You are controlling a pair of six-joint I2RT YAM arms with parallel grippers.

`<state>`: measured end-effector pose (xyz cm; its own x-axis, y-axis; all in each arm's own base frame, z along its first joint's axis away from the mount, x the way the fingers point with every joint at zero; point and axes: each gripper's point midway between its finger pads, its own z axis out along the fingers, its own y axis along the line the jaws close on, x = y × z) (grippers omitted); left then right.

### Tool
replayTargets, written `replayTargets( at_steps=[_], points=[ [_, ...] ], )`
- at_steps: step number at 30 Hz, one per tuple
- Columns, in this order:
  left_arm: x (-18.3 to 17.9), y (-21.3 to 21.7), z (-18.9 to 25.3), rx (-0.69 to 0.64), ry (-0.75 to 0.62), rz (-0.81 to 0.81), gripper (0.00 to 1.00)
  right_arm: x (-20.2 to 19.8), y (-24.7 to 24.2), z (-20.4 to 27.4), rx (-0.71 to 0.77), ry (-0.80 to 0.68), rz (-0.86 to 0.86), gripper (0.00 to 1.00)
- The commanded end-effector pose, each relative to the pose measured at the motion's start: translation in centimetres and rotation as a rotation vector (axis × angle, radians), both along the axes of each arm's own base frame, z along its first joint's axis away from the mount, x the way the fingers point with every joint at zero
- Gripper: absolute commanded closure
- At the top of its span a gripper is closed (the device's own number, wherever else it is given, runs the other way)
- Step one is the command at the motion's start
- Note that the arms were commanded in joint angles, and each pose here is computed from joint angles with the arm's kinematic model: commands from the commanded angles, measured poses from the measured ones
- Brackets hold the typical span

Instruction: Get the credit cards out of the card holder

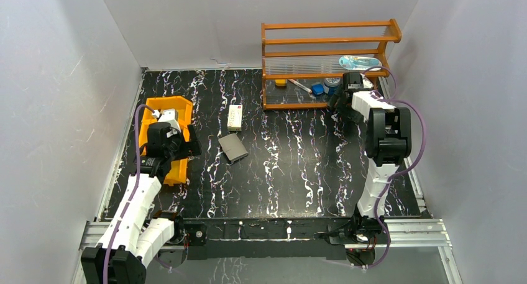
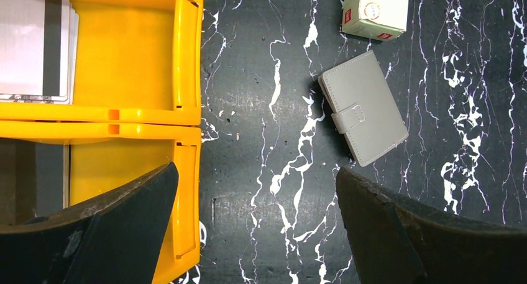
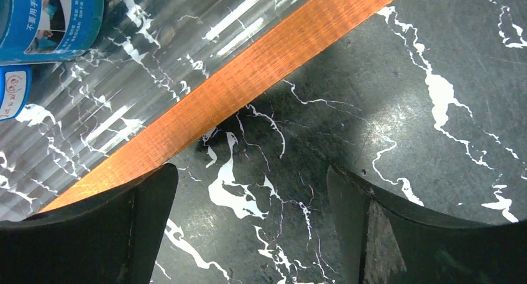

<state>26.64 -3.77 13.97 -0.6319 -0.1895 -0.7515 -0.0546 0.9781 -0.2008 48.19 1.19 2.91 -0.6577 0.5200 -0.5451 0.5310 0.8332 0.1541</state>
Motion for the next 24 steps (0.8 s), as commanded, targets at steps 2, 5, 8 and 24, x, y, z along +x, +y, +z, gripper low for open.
replayTargets(
  at_steps=[2,5,8,24],
  points=[
    [0.2,-0.1,-0.4,0.004,0.004,-0.021,0.02,-0.5,2.3,-0.6,0.114,0.006,0.077,0.02],
    [0.5,-0.2,-0.8,0.01,0.021,-0.029,0.02,-1.7,3.6,-0.1,0.174,0.005,0.136,0.02],
    [1.7,0.1,-0.5,0.028,0.036,-0.013,0.02,-3.3,4.7,0.8,0.227,-0.02,0.186,0.02],
    [14.3,3.2,-1.8,0.195,0.248,0.071,0.02,-11.1,9.2,5.8,0.432,-0.083,0.426,0.03]
  ],
)
